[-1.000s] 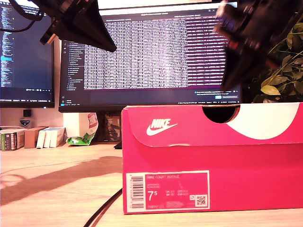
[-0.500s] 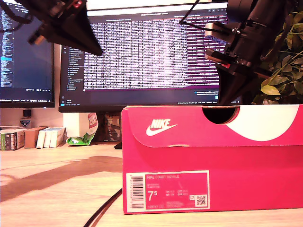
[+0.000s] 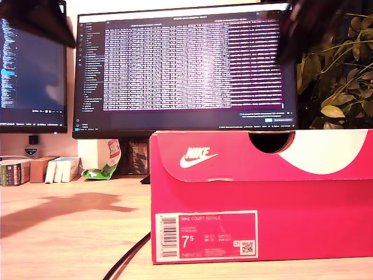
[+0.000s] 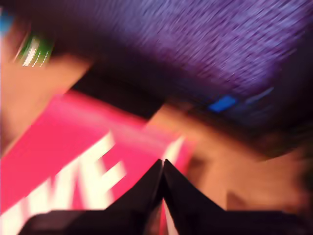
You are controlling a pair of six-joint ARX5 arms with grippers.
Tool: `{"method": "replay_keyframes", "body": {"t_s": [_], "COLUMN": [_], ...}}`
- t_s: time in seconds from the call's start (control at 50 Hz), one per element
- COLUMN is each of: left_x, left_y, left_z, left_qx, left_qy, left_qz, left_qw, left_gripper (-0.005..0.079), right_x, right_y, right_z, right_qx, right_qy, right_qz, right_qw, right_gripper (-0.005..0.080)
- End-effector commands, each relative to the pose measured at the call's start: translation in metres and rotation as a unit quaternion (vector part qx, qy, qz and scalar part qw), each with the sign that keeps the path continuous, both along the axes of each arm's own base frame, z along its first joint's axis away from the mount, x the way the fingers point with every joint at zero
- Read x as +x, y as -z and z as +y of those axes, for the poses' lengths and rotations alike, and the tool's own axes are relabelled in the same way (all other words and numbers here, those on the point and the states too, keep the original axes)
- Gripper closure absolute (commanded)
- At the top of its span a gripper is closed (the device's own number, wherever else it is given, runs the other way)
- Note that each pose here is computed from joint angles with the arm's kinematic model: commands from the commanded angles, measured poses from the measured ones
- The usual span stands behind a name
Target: Close the red shoebox by pushing the lid with your left arm and holding the box in place with your right arm
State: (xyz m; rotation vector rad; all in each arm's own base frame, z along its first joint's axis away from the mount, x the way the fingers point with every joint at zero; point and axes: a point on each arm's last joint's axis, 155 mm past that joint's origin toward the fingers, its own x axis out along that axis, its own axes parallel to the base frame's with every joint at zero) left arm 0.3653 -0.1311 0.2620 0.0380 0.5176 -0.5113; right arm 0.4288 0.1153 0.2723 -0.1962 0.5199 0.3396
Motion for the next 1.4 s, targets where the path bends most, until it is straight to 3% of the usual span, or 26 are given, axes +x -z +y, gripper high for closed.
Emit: {"method": "replay_keyframes", "body": {"t_s": [0.0,0.28,0.48,0.78,0.98,1.2,1.38], "left_x": [-0.002,0.007,0.006,0.000,-0.017,-0.034,-0.045], "left_y": [-0.004,-0.020,-0.026,-0.027,-0.027,-0.006,-0.006], "left_z": [0.014,0.075,0.097,0.096,0.097,0.096,0.093], "left_qx": [0.008,-0.021,-0.031,-0.037,-0.020,-0.030,-0.039], "left_qy": [-0.004,-0.046,-0.065,-0.086,-0.111,-0.119,-0.119], "left_qz": [-0.017,-0.039,-0.046,-0.047,-0.081,-0.074,-0.081], "left_qw": [1.000,0.998,0.996,0.994,0.990,0.990,0.989], "left_gripper": [0.0761,0.0761,0.0761,0.0761,0.0761,0.0761,0.0761], "right_x": [0.002,-0.001,-0.009,-0.037,-0.056,-0.077,-0.100], "right_y": [0.002,-0.031,-0.048,-0.052,-0.046,-0.034,-0.026], "right_z": [-0.014,-0.070,-0.099,-0.118,-0.127,-0.130,-0.131], "right_qx": [0.000,0.008,0.011,0.017,0.020,0.024,0.025], "right_qy": [0.018,0.080,0.112,0.141,0.160,0.172,0.179], "right_qz": [0.001,-0.042,-0.062,-0.089,-0.109,-0.120,-0.132], "right_qw": [1.000,0.996,0.992,0.986,0.981,0.977,0.975], "right_gripper": [0.0765,0.0765,0.0765,0.0765,0.0765,0.0765,0.0765]}}
